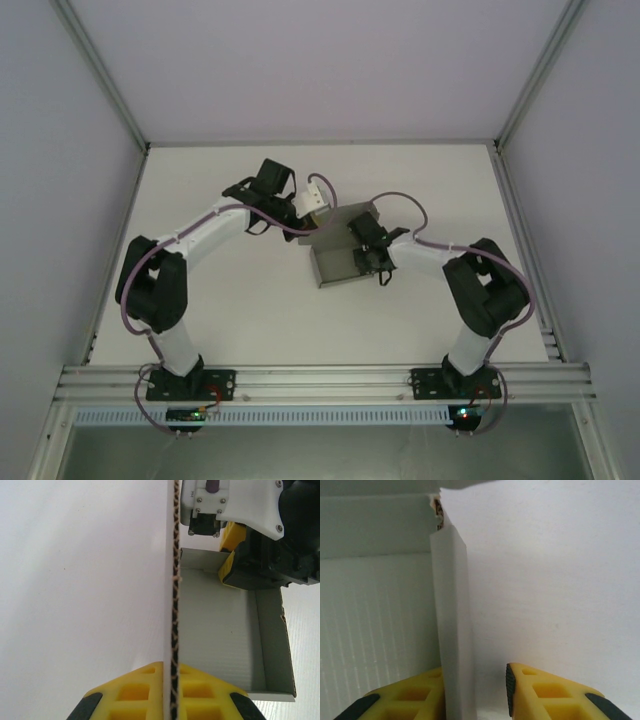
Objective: Assemble paper box
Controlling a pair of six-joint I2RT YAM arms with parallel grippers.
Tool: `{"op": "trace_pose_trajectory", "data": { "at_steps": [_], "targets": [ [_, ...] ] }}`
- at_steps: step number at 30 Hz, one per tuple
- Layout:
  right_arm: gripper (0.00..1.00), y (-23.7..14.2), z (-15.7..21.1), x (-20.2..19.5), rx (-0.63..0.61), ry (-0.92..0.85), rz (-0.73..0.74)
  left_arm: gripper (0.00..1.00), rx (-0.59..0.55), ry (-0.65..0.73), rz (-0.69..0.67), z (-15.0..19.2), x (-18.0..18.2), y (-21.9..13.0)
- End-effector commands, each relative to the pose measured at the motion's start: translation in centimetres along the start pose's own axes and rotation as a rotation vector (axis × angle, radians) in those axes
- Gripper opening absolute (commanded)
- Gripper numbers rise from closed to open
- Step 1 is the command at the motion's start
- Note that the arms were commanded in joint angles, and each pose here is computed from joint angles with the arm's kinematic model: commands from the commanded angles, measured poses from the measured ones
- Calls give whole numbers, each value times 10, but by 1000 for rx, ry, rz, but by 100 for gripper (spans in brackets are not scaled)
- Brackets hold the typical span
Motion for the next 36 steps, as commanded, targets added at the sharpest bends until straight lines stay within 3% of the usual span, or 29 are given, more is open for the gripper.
{"op": "trace_pose_trajectory", "data": {
  "at_steps": [1, 7, 17, 20, 24, 27, 30, 33, 36],
  "targets": [
    [28, 2, 25, 5, 113, -38, -63, 0, -45, 38, -40, -14, 4, -19],
    [2, 5, 28, -24, 104, -52, 200, 0, -42, 40, -52, -15, 6, -22],
    [0, -2, 12, -68, -46, 71, 702, 0, -64, 15, -43, -16, 4, -20],
    [0, 6, 14, -65, -70, 69, 727, 0, -57, 7, -43, -13, 4, -16],
    [0, 14, 12, -47, -75, 48, 582, 0, -43, 4, -41, -10, 6, -12],
    [21, 7, 4, -30, -113, 55, 416, 0, -36, 9, -41, -6, 9, -10],
    [29, -6, -7, -10, -162, 79, 205, 0, -30, 39, -13, -1, 5, -8],
    [63, -29, -19, 7, -219, 99, -17, 0, -10, 54, 20, 4, 2, -5],
    [84, -58, -27, 21, -277, 79, -223, 0, -2, 65, 24, 8, 4, -3]
  ]
}}
Point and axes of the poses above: each hand's point on the last joint's axis, 136 mm out from that joint toward the fingers, its own y axis out along the fingers, its own x axis along the line the jaws close on, z = x × y, the point moved 2 cm from there along -y, back along the fingers, and after that the axes turned 10 degrees about y, right-handed, at the moved point
